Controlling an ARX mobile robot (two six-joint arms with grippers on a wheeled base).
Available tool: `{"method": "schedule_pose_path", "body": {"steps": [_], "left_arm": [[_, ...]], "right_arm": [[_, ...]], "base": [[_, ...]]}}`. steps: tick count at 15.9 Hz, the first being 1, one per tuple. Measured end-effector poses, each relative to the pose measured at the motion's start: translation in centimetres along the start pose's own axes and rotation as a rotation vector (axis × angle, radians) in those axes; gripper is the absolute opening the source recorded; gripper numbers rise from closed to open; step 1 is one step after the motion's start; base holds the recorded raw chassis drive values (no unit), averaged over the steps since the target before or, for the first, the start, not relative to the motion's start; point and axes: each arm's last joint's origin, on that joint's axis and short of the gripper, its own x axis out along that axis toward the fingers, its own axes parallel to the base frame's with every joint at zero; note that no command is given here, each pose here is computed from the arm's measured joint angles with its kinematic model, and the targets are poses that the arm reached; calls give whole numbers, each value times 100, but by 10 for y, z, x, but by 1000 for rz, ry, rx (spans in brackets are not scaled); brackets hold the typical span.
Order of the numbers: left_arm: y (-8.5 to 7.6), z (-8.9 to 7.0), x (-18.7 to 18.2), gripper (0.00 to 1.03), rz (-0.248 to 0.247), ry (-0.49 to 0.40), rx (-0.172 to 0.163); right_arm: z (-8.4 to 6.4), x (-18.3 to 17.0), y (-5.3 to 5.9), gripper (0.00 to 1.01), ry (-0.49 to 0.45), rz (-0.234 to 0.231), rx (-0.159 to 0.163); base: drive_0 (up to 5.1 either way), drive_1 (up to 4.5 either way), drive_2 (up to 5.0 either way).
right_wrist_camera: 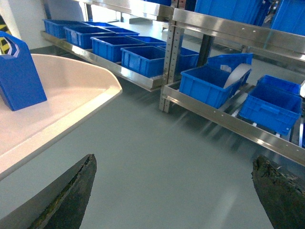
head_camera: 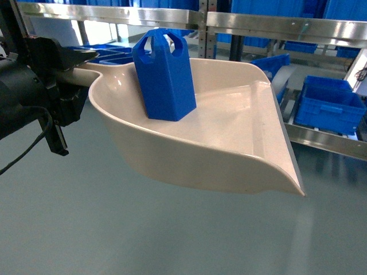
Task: Place part in tray to right shelf
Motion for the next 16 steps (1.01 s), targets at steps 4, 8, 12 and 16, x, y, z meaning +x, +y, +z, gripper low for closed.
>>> {"method": "schedule_pose_path", "body": {"steps": [4, 8, 12, 16], "left_arm": [[0, 0, 0, 14, 1, -4, 0], [0, -1, 0, 14, 0, 2, 0], [0, 0, 0, 14, 0, -2, 0], [0, 0, 0, 14, 0, 0, 0]], "right_arm": [[0, 0, 0, 98, -1, 0, 0], [0, 0, 0, 98, 0, 0, 0], [0, 0, 0, 98, 0, 0, 0], [0, 0, 0, 98, 0, 0, 0]], "base": [[-174, -174, -174], [-158, -158, -158], [-167, -167, -167], [-156, -156, -156]]}}
